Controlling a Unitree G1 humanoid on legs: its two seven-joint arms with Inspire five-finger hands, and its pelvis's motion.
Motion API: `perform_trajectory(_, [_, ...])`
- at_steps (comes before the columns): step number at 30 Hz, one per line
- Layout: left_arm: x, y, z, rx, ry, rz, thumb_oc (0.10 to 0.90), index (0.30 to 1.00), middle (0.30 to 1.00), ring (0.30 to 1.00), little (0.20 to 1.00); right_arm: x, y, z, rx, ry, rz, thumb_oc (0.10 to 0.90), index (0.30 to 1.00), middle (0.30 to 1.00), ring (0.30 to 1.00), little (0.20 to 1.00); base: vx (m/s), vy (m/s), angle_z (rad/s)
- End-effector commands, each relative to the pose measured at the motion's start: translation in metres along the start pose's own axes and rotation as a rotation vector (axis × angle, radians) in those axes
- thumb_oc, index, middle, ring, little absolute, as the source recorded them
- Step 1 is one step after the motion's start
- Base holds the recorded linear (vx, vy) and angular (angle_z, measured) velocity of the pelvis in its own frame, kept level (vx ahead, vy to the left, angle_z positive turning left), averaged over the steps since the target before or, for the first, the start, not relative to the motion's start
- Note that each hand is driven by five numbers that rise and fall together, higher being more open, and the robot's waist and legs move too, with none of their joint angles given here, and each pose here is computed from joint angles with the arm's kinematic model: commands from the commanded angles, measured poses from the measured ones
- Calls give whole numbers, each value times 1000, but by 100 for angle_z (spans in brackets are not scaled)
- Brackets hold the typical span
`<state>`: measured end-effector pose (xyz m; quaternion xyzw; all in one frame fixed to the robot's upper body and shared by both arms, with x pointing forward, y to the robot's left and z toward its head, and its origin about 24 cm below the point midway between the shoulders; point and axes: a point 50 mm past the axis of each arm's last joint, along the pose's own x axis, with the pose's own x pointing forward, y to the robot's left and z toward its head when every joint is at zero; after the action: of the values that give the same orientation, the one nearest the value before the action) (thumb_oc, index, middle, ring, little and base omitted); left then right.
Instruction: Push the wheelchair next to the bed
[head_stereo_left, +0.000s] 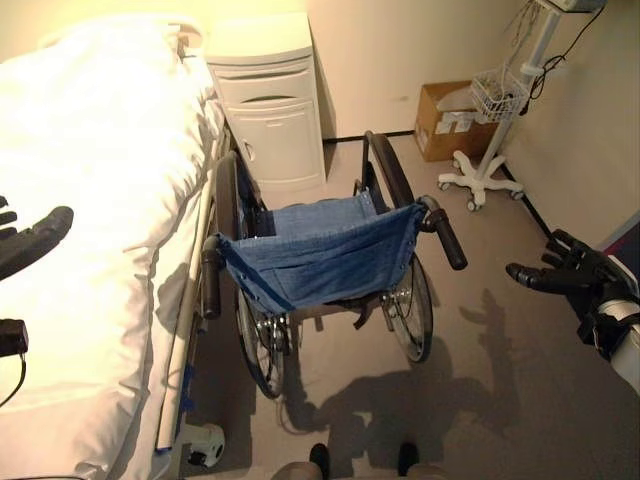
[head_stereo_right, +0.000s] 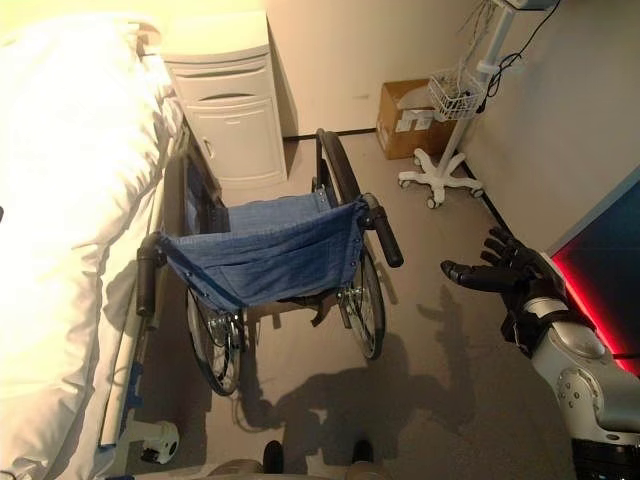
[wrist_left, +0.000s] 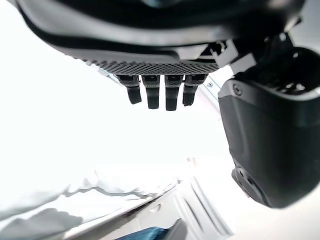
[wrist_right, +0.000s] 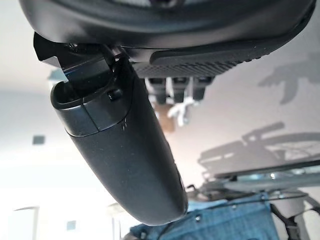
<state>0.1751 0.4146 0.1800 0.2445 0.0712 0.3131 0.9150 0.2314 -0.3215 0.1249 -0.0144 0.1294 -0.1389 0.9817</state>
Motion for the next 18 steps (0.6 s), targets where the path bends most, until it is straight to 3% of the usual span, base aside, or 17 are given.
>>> perform_trajectory(1, [3,32,48,90,-219,120,800,900,900,900,900,-6,-10,50,-12,-256,-54,800,900,900,900,900,0,0,0])
perform_trajectory(6, [-3,20,26,59,-161,76,800,900,900,900,900,-10,-17,26,44,-204,-121,800,900,900,900,900,0,0,0])
perform_trajectory(11, [-21,-22,-33,-82,62,-148,800,900,900,900,900,-19,-35,-31,90,-33,-273,800,900,900,900,900,-15,6,-1])
perform_trajectory(18, [-38,-45,-104,-34,395,-91,800,900,900,900,900,-24,-33,-102,200,239,-347,800,900,900,900,900,-10,-1,-2])
